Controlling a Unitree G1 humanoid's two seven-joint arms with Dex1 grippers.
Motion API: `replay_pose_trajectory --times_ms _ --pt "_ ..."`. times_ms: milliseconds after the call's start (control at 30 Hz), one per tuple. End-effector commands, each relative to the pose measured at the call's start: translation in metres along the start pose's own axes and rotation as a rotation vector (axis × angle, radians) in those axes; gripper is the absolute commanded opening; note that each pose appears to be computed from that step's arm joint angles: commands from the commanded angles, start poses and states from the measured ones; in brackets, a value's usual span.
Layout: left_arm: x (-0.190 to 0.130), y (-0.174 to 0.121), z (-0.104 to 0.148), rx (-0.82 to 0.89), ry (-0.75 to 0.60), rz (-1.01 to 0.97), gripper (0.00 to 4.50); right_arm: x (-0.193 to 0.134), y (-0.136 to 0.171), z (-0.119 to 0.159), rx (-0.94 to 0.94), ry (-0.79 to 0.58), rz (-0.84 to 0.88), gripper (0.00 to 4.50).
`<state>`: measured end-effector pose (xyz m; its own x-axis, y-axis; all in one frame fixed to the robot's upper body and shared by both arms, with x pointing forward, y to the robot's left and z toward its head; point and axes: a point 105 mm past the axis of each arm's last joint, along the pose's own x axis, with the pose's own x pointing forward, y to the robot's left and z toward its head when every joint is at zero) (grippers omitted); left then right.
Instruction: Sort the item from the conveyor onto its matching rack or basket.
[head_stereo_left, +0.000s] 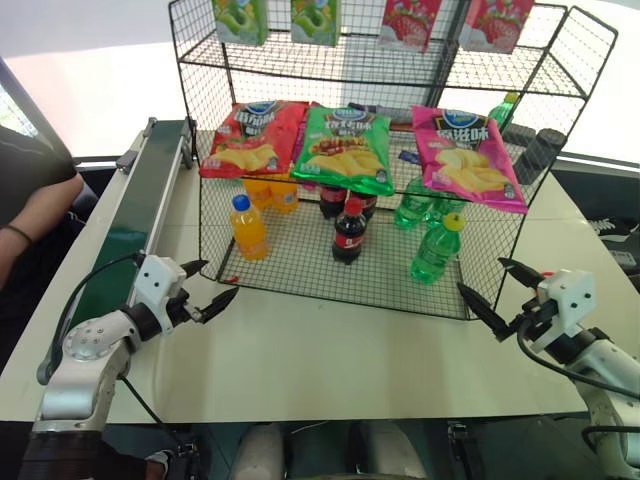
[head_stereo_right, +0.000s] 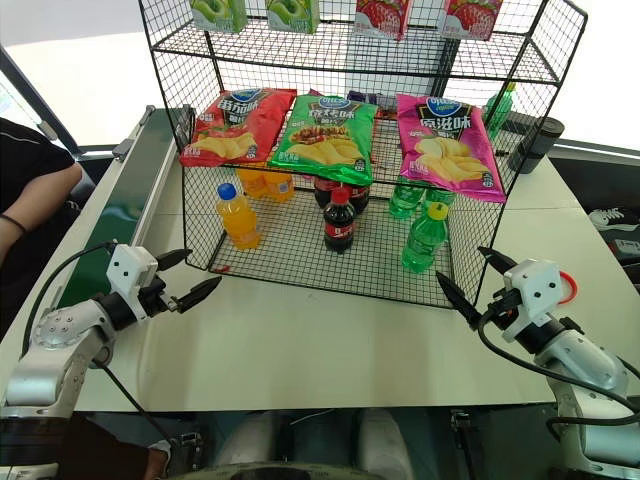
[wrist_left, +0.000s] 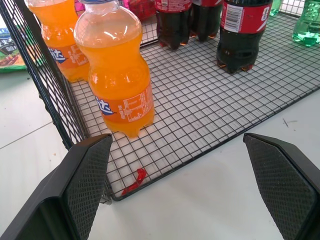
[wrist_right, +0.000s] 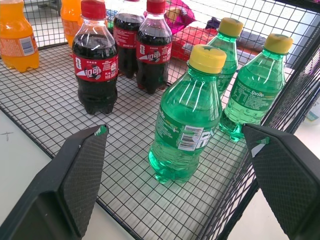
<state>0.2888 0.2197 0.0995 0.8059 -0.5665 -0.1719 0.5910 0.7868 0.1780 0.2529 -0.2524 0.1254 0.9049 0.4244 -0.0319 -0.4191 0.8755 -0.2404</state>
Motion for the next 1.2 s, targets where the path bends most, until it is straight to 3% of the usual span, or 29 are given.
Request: replay_pose_trajectory --times_ms 33,1200 --pt "-0.0008 0.004 0.0104 0.033 -0.032 0.012 4.5 0.0015 -0.0021 0.0098 -0.022 -0.039 -0.001 4.43" --pt "0.0048 -0.0028 0.0112 0.032 -0.046 -0.017 4.5 0.0069 -0.0004 0.0125 -0.029 -0.049 0.028 4.43"
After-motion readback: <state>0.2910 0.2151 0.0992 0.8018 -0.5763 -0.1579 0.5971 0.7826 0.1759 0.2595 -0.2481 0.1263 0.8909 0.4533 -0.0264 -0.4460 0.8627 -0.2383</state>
